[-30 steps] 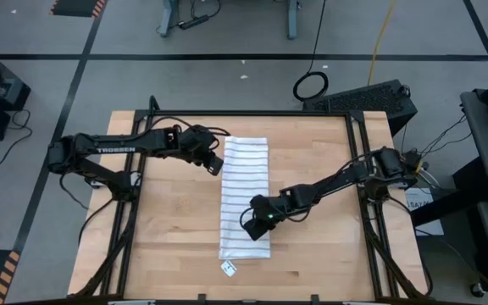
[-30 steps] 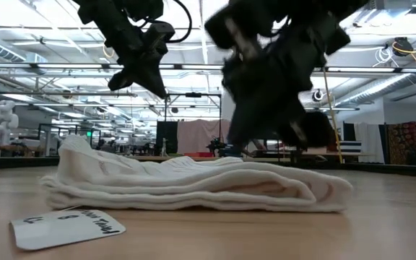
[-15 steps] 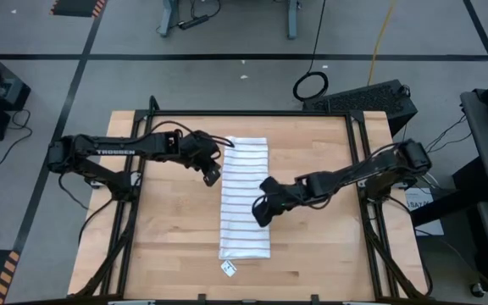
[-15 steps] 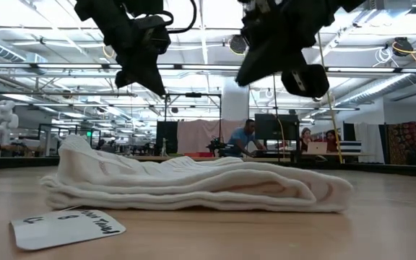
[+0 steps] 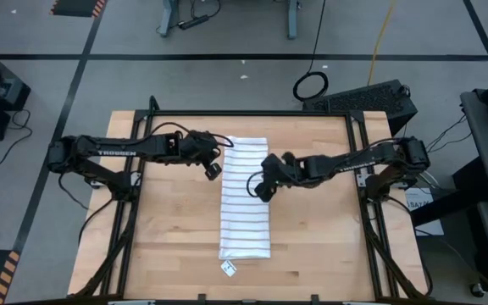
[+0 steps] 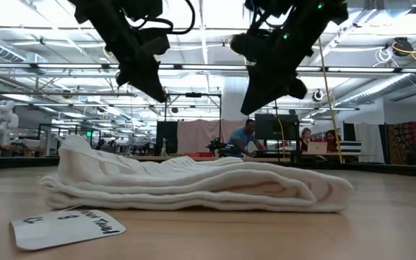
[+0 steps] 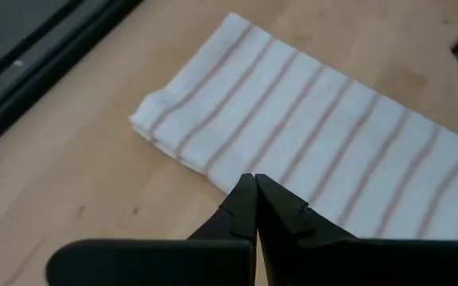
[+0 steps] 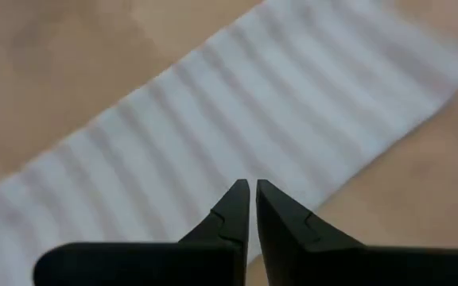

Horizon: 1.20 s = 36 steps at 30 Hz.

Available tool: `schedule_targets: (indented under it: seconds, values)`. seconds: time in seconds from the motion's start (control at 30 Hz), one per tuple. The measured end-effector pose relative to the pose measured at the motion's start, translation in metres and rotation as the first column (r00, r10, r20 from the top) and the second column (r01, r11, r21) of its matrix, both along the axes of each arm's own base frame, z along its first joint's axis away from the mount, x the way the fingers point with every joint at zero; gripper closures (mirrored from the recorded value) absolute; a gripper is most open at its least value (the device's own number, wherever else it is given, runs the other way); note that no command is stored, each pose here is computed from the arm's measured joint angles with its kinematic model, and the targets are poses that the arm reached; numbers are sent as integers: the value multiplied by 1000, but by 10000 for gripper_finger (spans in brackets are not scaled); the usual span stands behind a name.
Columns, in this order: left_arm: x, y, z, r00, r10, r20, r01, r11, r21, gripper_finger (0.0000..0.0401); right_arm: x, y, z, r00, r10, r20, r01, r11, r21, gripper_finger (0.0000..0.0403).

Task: Roll towel
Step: Roll the white towel

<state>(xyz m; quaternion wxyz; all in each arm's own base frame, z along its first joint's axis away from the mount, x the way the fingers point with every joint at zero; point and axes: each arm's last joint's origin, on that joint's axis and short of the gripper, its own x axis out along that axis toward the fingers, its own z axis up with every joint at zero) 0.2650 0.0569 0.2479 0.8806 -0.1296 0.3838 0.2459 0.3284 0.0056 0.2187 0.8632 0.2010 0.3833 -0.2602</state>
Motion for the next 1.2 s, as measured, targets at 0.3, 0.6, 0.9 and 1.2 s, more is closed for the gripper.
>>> schedule_targets:
  seconds: [0.3, 0.6, 0.9, 1.2]
  values:
    - [-6, -7, -25, 974, 220, 50, -219, 975, -35, 395, 2, -10, 5, 998, -58, -2, 56, 958, -281, 385]
    - [-4, -43, -30, 989, 137, 62, -141, 987, 82, 395, -4, 9, 6, 999, 13, -40, -24, 959, -282, 385]
    - [-3, -65, -29, 996, 60, 63, -67, 991, 116, 394, -12, 32, 20, 998, 47, 39, -39, 981, -188, 385]
    - [-10, -65, -32, 997, 56, -45, -42, 963, 265, 340, -19, 26, 14, 995, 64, -82, -81, 971, -224, 401]
